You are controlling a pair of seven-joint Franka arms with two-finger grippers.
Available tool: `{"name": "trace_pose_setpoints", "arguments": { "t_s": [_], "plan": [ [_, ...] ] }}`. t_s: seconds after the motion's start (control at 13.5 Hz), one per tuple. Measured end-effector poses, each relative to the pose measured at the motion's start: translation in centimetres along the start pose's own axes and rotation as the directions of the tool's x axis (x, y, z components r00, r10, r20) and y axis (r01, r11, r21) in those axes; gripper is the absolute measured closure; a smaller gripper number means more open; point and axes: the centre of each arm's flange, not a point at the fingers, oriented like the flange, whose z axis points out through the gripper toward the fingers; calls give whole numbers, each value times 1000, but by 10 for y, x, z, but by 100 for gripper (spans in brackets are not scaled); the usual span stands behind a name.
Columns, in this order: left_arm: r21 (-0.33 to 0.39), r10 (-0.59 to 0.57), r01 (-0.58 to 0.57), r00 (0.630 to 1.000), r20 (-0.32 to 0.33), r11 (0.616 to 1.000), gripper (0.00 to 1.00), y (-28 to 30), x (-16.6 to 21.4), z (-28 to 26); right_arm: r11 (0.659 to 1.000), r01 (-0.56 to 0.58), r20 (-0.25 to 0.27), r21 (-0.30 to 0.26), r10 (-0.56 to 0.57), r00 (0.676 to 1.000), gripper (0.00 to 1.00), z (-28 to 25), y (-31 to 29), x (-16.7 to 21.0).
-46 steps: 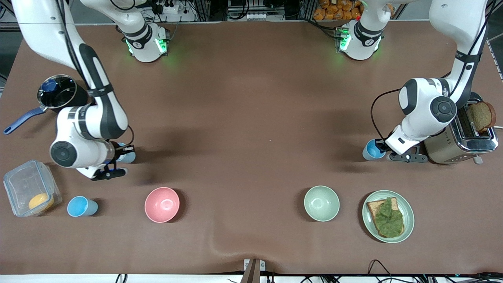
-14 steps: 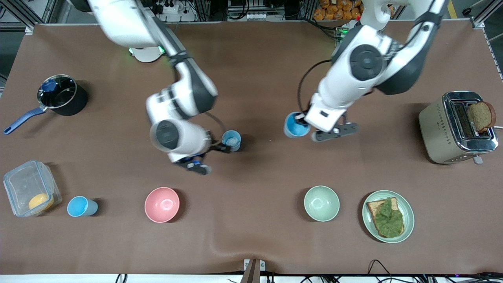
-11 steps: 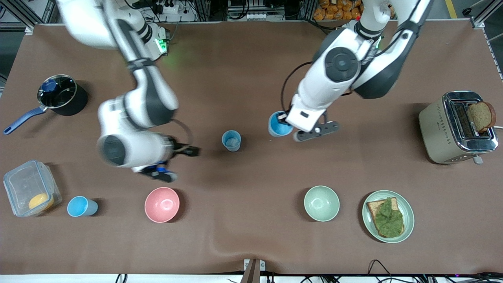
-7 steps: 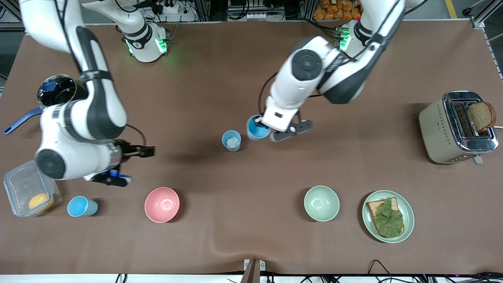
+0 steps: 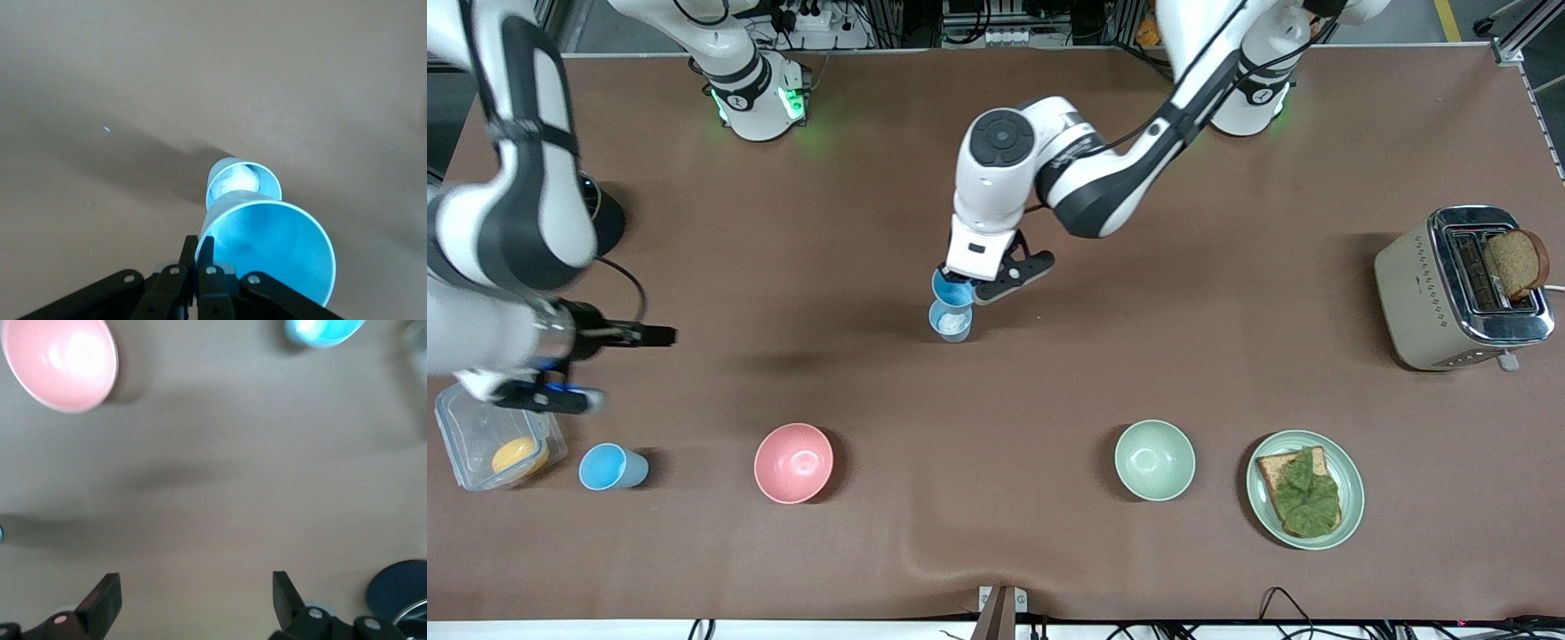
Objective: Stack blue cups with both arms
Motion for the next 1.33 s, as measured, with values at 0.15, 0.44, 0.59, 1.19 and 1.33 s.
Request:
{"name": "trace_pose_setpoints", "arguments": {
  "t_s": [0.15, 0.44, 0.59, 1.19, 1.33],
  "plan": [
    [4, -2, 2, 1000, -29, 1000, 97, 3, -11, 20, 999, -29, -110, 24, 31, 993, 0, -48, 25, -37],
    [-2, 2, -2, 999, -51, 1000, 97, 6, -18, 39, 999, -42, -170, 29, 46, 984, 0, -120, 46, -117],
    [-10, -3, 3, 999, -55, 1000, 97, 6, -14, 42, 999, -43, -131, 24, 46, 990, 0, -126, 48, -132],
    [-40, -37, 33, 994, -103, 999, 62, 9, 21, 37, 1000, -22, -123, 1, 22, 992, 0, -123, 35, -124],
    [-85, -45, 31, 985, -167, 996, 42, 13, 45, 1, 1000, -14, -132, -8, 13, 991, 0, -127, 30, -120]
  ]
}}
